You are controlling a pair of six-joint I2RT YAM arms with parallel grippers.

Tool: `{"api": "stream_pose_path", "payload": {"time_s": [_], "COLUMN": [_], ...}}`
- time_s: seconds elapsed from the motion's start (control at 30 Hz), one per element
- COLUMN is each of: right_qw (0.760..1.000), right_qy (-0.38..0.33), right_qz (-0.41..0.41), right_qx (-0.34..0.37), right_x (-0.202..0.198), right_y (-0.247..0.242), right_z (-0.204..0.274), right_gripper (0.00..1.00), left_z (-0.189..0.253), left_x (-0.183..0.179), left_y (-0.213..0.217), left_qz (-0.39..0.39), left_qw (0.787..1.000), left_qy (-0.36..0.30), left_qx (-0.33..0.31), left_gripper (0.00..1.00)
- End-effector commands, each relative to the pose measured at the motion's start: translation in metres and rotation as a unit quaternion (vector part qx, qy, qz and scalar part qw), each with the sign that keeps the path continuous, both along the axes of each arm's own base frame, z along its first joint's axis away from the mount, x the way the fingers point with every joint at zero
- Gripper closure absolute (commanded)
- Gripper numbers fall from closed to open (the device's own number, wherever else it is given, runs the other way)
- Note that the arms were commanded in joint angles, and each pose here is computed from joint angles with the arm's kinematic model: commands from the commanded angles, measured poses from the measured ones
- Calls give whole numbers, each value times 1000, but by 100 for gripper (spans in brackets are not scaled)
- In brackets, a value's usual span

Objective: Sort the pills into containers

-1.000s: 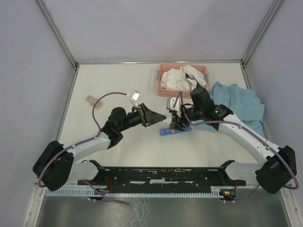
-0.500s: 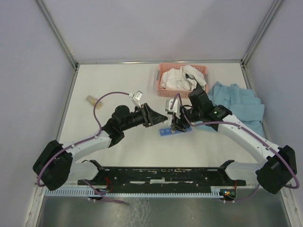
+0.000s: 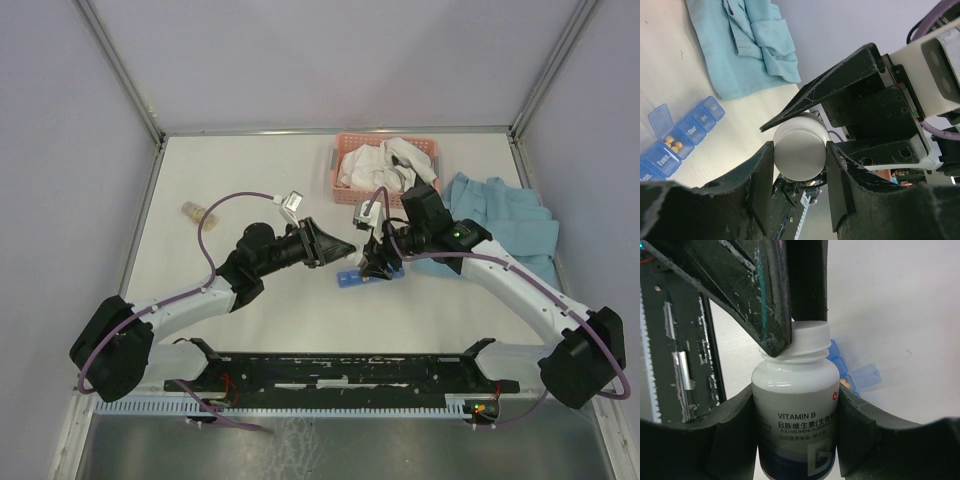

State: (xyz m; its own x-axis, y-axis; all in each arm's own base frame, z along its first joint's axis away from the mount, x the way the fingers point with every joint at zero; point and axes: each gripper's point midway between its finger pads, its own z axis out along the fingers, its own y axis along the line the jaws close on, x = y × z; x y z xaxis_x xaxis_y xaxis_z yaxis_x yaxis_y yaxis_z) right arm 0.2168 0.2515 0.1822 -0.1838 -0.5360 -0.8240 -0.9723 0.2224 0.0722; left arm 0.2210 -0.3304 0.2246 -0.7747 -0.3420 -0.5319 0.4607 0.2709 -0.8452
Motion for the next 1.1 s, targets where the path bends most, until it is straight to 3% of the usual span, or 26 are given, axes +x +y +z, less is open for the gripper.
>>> {"api": "stream_pose_path", "payload": {"time_s": [0.0, 0.13, 0.33, 0.63, 1.07], "right_qw": [994, 984, 971, 961, 979], "right_qy": [-5, 39, 86, 116, 42], "right_qz": [27, 89, 89, 68, 72], "right_qx": [105, 147, 204, 243, 184], "right_x": [7, -16, -17, -13, -10], "right_y": [24, 28, 29, 31, 19], "right_z": [55, 65, 80, 90, 70], "right_gripper": [99, 99, 99, 99, 99], "left_z": [12, 12, 18, 41, 78], "left_x": [-22, -33, -54, -46, -25], "left_y": [-8, -11, -11, -2, 11], "left_qz": [-55, -100, -167, -137, -58], "left_qw": [997, 992, 978, 971, 983], "left_qy": [-60, -80, -124, -190, -175], "left_qx": [-5, 14, 25, 39, 7], "left_gripper": [66, 67, 67, 64, 30]}}
